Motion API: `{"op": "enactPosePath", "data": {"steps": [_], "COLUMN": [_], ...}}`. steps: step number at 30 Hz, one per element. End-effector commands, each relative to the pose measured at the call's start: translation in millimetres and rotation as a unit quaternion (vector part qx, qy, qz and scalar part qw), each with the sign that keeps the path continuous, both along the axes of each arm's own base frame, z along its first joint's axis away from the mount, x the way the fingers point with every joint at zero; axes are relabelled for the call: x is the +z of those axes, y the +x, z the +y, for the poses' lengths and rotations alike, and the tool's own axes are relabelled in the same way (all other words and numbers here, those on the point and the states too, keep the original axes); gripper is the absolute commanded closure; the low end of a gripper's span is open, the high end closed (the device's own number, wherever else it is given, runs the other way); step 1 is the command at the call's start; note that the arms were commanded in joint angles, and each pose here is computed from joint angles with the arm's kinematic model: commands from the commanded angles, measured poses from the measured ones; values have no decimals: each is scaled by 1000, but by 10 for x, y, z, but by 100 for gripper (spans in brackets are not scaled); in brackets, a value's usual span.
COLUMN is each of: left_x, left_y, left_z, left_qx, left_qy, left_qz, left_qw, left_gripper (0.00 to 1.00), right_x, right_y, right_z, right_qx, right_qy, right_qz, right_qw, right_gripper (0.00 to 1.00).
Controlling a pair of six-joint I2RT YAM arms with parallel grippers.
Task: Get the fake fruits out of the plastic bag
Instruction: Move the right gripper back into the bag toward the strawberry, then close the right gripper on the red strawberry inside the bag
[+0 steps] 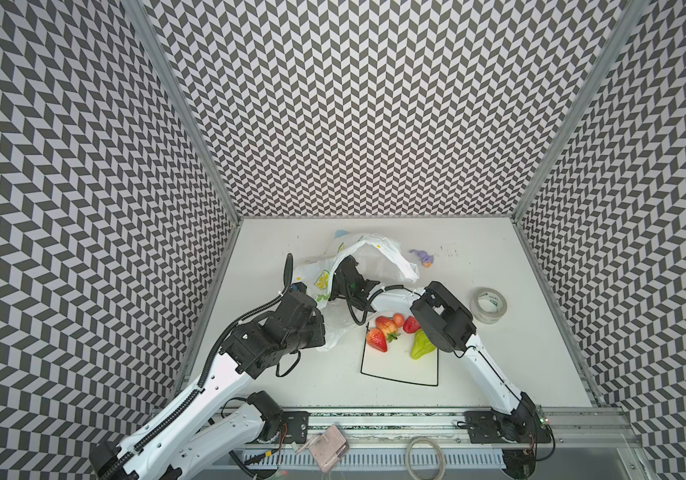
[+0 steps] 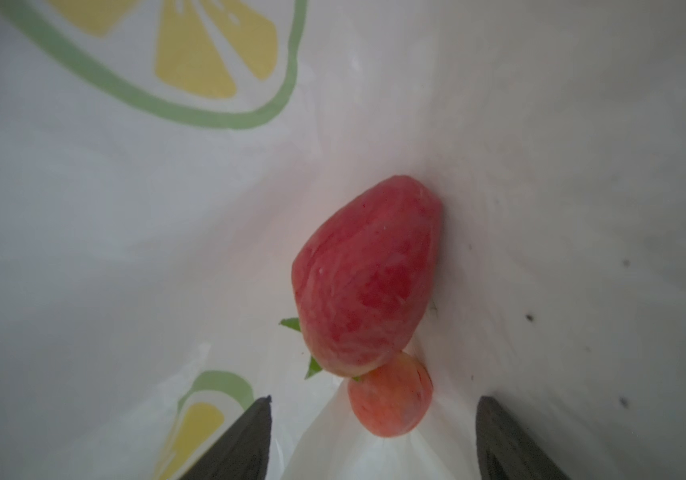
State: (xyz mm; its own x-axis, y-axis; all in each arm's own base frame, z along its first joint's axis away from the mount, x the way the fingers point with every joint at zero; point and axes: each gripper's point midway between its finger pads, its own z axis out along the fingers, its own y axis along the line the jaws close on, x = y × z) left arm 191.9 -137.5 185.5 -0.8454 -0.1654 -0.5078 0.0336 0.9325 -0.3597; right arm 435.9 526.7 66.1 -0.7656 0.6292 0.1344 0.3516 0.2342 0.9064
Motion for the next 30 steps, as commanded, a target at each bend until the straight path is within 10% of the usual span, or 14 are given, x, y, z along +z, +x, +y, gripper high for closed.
{"op": "enactPosePath", "data": {"steps": [1,16,30], "left_x": [170,225,185], "left_y": [-12,-67,-13], "left_z": [-7,20,84], "left_qx": [-3,-11,11], "left_qy": [-14,-8,2], "left_qz": [-15,-10,-20], "left_qw": [1000,1000,1000], "left_gripper": [100,100,100], "right_x": [39,-155,397], "right_y": [163,492,365], "right_z": [19,74,-98], "right_qx": [-57,-135,-62], "right_qy": [43,58,19], "right_qz": [33,76,-52], "right_qw": [997,986,997], "right_gripper": [23,37,65]}}
